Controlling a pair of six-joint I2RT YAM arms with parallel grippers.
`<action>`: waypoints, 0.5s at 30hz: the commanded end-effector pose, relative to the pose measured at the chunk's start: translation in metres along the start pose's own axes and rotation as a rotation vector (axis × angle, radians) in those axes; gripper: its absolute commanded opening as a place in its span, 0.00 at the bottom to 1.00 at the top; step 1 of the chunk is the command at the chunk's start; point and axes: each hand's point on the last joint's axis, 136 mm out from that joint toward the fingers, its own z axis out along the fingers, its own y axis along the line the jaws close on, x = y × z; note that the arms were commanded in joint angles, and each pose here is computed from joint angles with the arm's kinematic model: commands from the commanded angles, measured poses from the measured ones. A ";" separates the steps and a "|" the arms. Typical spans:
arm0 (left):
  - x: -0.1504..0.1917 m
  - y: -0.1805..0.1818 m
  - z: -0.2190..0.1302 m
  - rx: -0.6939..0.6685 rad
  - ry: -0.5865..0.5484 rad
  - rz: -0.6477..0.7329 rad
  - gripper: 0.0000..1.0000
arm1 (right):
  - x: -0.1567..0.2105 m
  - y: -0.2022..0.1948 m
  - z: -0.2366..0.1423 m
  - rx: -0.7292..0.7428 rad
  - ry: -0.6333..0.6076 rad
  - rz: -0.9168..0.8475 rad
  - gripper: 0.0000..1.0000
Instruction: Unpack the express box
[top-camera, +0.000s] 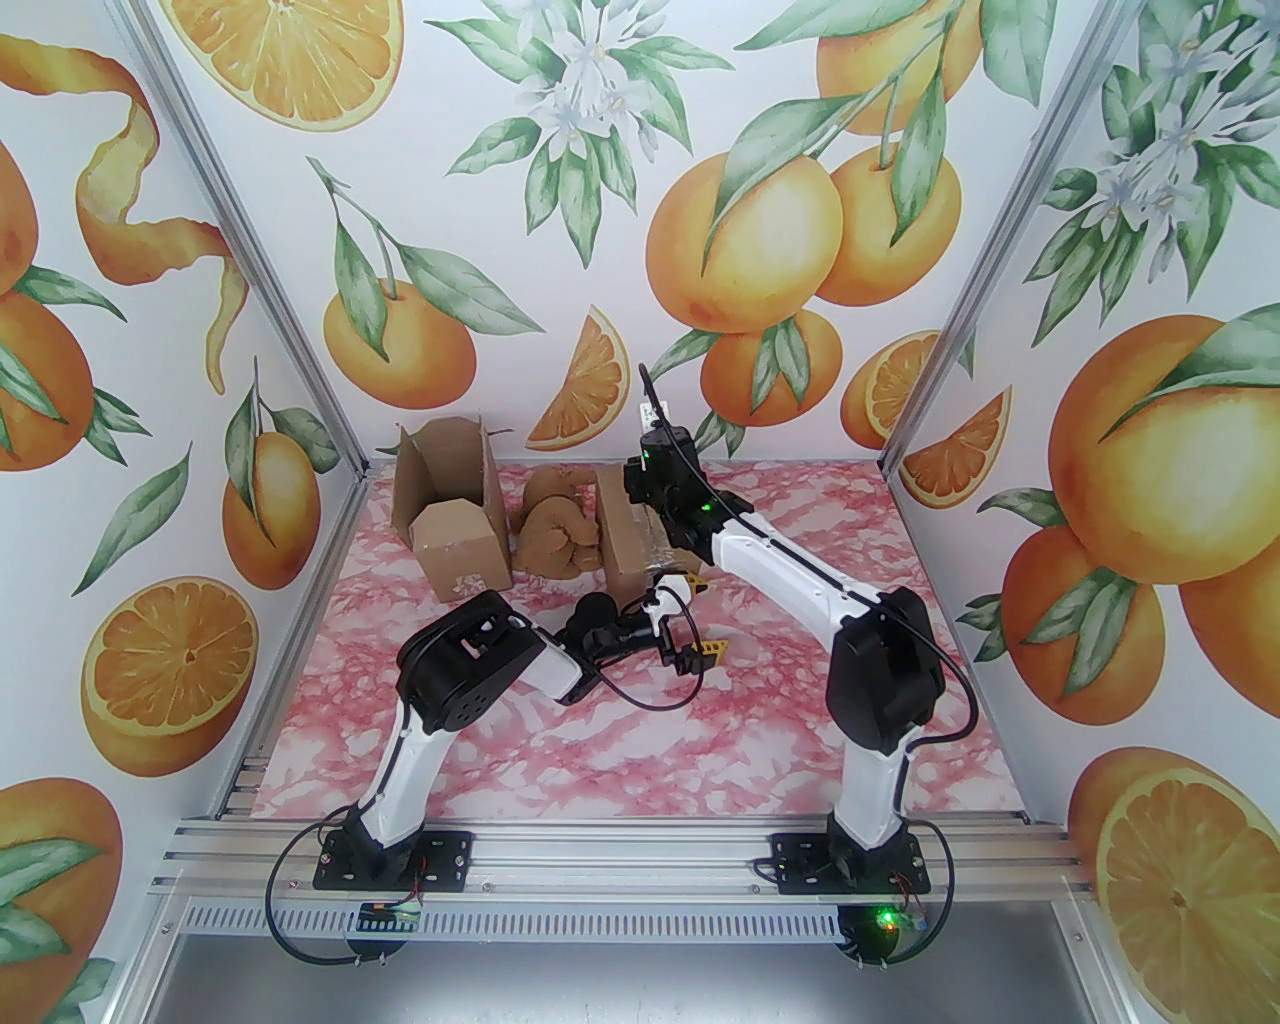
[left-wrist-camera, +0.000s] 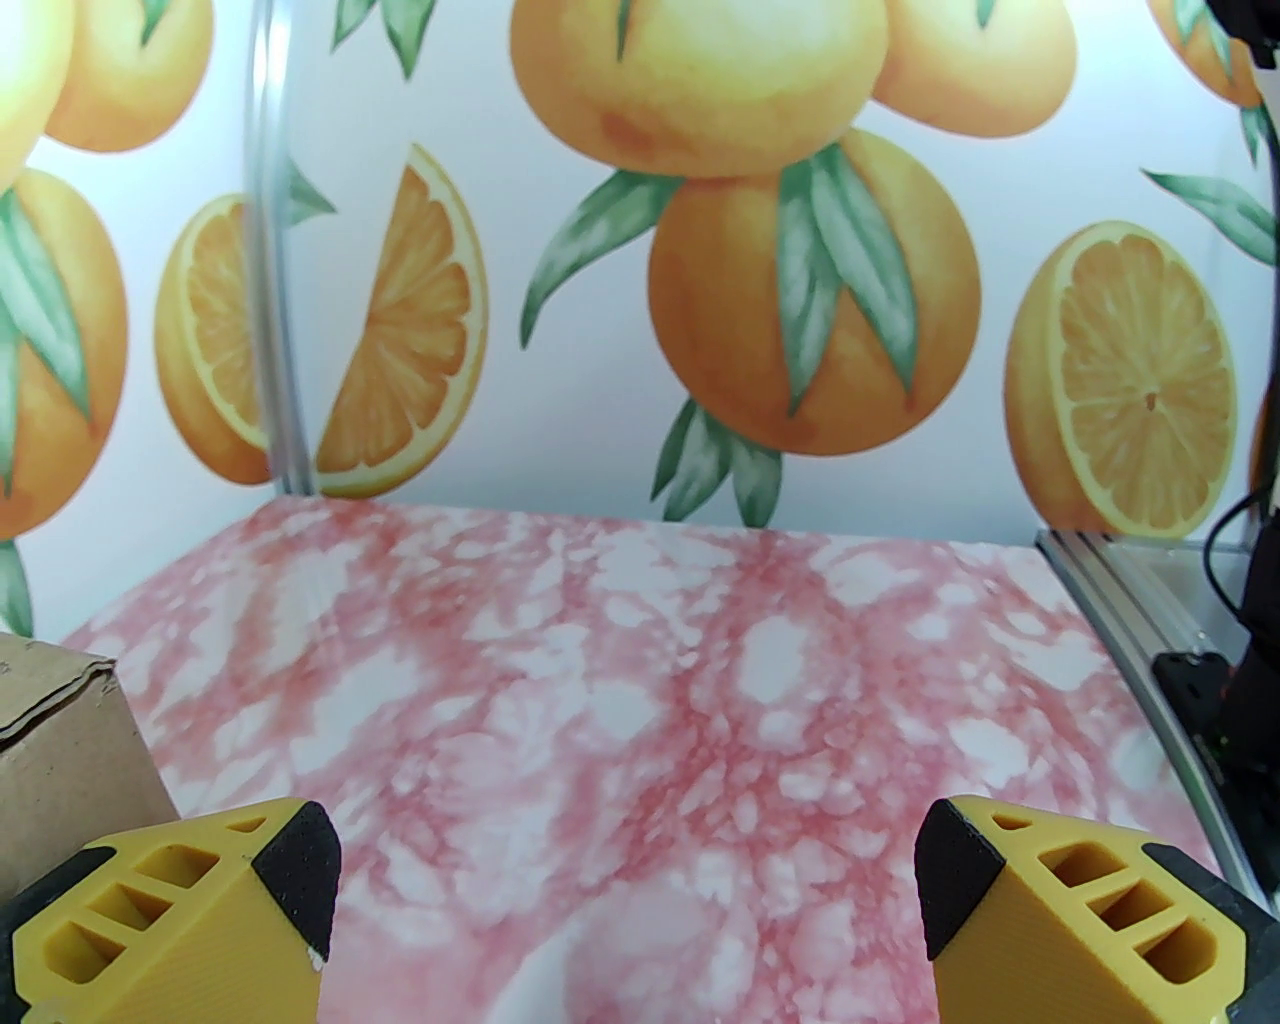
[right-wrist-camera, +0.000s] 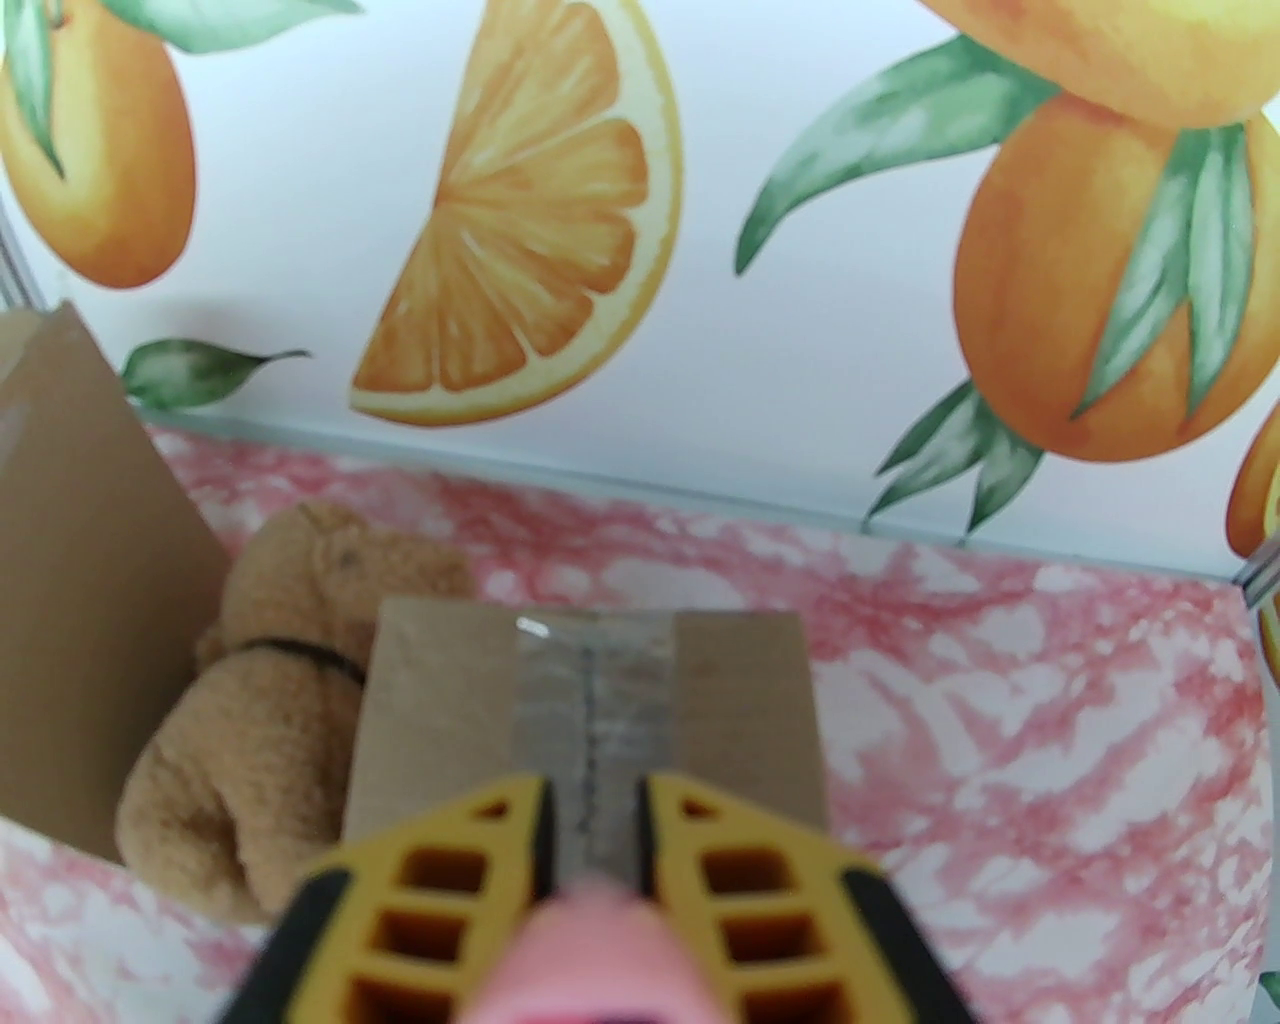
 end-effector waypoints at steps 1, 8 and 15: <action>0.000 0.024 0.002 -0.088 -0.006 -0.028 0.99 | 0.003 0.000 -0.019 0.015 0.031 -0.013 0.00; 0.000 0.030 0.003 -0.112 -0.010 -0.030 0.99 | 0.014 0.001 -0.027 0.005 0.060 0.005 0.00; 0.003 0.036 0.003 -0.135 -0.010 -0.036 0.99 | 0.020 0.003 -0.037 0.004 0.081 0.015 0.00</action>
